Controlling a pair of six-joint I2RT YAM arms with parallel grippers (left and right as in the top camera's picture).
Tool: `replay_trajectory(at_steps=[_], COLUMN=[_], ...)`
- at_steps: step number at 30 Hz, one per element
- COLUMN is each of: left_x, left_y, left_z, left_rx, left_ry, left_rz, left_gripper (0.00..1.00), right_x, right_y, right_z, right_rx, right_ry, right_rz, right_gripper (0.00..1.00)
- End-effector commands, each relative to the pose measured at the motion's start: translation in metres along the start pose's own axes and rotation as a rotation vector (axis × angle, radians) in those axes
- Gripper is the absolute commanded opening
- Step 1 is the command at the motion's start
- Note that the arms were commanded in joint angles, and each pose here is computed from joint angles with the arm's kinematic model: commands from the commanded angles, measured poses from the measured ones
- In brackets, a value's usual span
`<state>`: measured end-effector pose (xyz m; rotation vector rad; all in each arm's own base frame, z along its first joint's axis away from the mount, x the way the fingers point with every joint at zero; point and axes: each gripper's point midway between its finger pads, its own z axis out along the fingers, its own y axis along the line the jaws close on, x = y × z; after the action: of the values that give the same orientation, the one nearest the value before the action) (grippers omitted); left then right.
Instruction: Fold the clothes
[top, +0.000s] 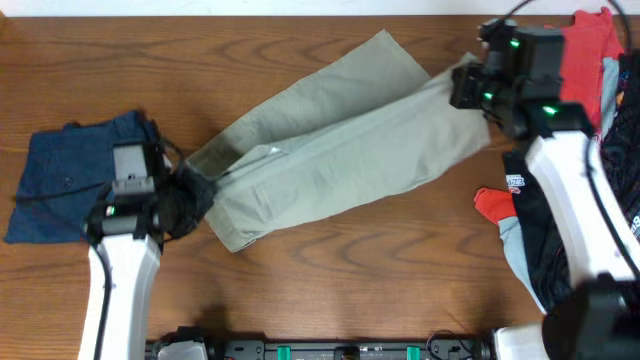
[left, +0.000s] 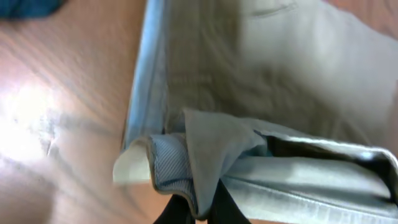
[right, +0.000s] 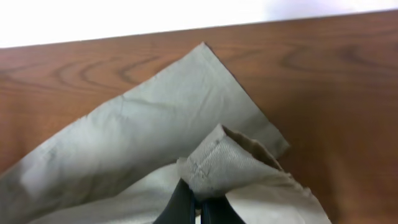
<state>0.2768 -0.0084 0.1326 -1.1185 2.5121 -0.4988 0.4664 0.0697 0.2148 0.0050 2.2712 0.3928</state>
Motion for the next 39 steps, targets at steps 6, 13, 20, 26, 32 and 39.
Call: replay_trajectory(at_steps=[6, 13, 20, 26, 32, 39], left_x=[-0.071, -0.061, -0.04, -0.03, -0.013, 0.019], left_y=[0.001, 0.019, 0.037, 0.046, 0.037, 0.042], left_z=[0.052, 0.08, 0.079, 0.083, 0.107, 0.143], left_rx=[-0.072, -0.149, -0.23, -0.246, -0.169, -0.124], left_ry=[-0.193, -0.116, -0.035, 0.01, 0.14, 0.336], left_rz=[-0.05, -0.091, -0.103, -0.007, 0.078, 0.034], left_gripper=[0.06, 0.65, 0.81, 0.94, 0.94, 0.76], right_x=[-0.036, -0.005, 0.052, 0.085, 0.076, 0.049], right_y=[-0.003, -0.002, -0.031, -0.038, -0.031, -0.014], right_z=[0.092, 0.122, 0.12, 0.111, 0.087, 0.05], right_rx=[0.022, -0.013, 0.068, 0.099, 0.1, 0.075], right_ry=[-0.23, -0.147, 0.096, 0.235, 0.238, 0.175], right_rz=[-0.023, 0.023, 0.029, 0.058, 0.057, -0.021], right_gripper=[0.03, 0.99, 0.99, 0.99, 0.99, 0.81])
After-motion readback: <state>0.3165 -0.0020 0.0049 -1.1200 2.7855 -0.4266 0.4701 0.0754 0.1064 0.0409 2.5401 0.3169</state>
